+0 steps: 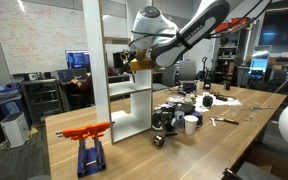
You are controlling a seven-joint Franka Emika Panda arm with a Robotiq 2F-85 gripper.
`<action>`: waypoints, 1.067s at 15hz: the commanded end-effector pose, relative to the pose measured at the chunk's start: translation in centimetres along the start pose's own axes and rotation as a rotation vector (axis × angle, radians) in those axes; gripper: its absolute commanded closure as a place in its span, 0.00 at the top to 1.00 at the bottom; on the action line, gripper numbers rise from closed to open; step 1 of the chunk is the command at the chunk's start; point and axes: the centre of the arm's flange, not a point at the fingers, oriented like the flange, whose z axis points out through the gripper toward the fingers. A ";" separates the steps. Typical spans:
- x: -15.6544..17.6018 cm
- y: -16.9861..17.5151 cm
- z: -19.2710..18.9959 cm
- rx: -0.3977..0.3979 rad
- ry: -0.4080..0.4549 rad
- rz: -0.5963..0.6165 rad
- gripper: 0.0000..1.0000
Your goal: Put the scissors on the second row of the shelf
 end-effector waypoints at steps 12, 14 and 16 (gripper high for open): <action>-0.7 -3.2 9.8 -0.019 -0.128 0.041 0.33; -0.3 -3.1 9.4 -0.023 -0.118 0.043 0.34; 0.0 -3.0 9.2 -0.025 -0.113 0.044 0.34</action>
